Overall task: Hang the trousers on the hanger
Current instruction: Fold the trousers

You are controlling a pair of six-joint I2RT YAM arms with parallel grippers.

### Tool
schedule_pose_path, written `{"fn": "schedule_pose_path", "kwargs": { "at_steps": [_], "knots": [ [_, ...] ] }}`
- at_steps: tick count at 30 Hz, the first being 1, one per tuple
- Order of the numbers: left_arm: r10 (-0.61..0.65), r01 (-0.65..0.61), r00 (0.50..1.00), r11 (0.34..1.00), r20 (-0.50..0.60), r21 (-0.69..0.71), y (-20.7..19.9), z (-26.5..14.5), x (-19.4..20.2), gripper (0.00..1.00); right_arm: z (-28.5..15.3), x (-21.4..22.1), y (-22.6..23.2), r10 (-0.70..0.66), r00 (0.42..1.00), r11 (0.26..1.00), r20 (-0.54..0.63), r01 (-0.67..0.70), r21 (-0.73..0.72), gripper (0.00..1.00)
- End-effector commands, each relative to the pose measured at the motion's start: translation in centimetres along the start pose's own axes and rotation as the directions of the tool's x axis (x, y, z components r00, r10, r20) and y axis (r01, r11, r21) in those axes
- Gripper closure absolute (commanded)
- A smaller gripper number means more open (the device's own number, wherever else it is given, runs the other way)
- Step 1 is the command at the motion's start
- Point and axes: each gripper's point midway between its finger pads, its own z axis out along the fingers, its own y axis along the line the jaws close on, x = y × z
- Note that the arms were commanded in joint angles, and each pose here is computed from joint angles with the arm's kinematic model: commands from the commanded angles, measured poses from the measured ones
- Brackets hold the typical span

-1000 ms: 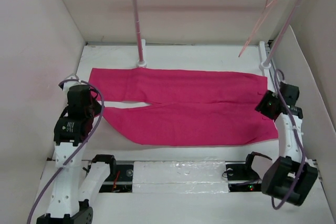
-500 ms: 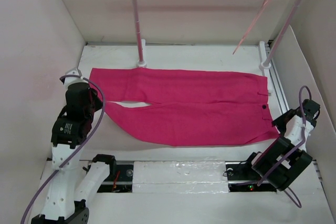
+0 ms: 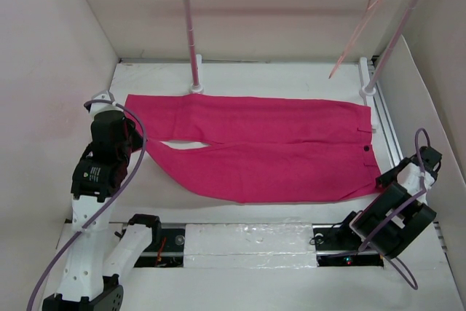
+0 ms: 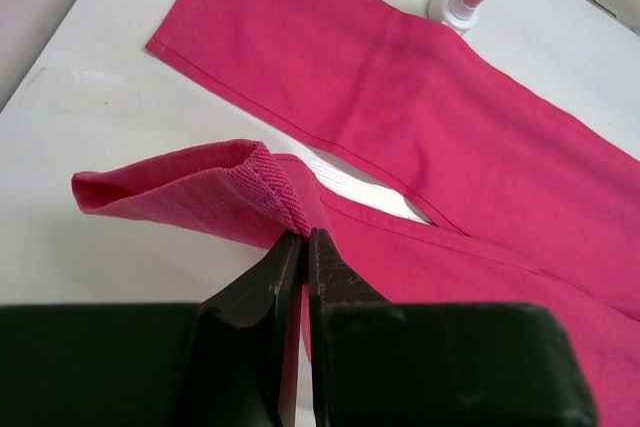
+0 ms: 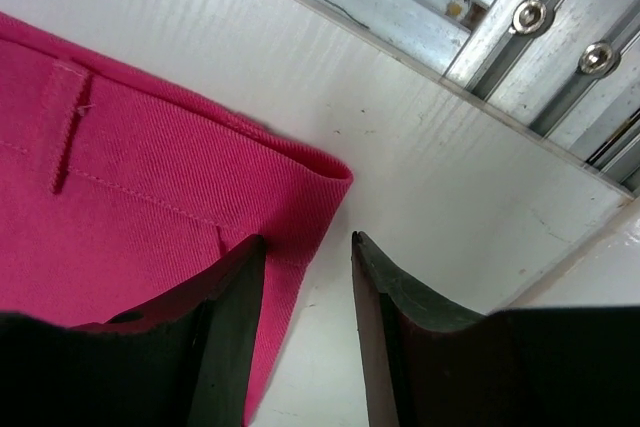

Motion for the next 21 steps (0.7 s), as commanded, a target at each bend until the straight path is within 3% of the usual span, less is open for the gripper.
{"fn": "schedule_pose_path", "kwargs": {
  "at_steps": [1, 4, 7, 9, 10, 16, 17, 21],
  "knots": [
    [-0.028, 0.026, 0.998, 0.999, 0.064, 0.037, -0.9, -0.1, -1.5, 1.0, 0.8, 0.4, -0.2, 0.035, 0.999, 0.999, 0.002, -0.035, 0.008, 0.54],
    [-0.054, 0.053, 0.996, 0.998, 0.07, 0.026, -0.5, 0.1, -1.1, 1.0, 1.2, 0.5, -0.1, 0.061, 0.998, 0.998, 0.004, -0.061, 0.009, 0.7],
    [-0.082, 0.079, 0.993, 0.996, 0.085, 0.036, -0.6, -0.1, -1.2, 1.0, 1.7, 0.7, -0.2, 0.064, 0.998, 0.998, -0.008, -0.064, 0.012, 0.73],
    [-0.088, 0.086, 0.991, 0.996, 0.097, 0.02, -0.2, 0.4, -1.0, 1.0, 1.7, 0.8, 0.5, 0.056, 0.998, 0.998, -0.021, -0.056, -0.01, 0.97],
    [-0.088, 0.089, 0.989, 0.996, 0.116, -0.001, 0.2, 0.5, -1.2, 1.0, 1.6, 0.7, 0.5, 0.053, 0.998, 0.999, -0.022, -0.053, -0.013, 1.0],
    [-0.129, 0.143, 0.97, 0.988, 0.205, -0.055, 0.9, 0.7, -3.2, 1.0, -2.9, -2.8, 1.2, -0.087, 0.992, 0.996, 0.095, 0.086, 0.019, 1.0],
    [-0.178, 0.187, 0.956, 0.982, 0.234, -0.015, 0.3, 0.7, -3.8, 1.0, -4.7, -3.2, 2.6, -0.12, 0.983, 0.992, 0.138, 0.124, -0.018, 1.0],
    [-0.172, 0.183, 0.958, 0.983, 0.23, -0.03, 0.0, 1.9, -4.0, 1.0, -7.5, -5.0, 5.0, -0.158, 0.96, 0.982, 0.229, 0.177, -0.065, 1.0]
  ]
}}
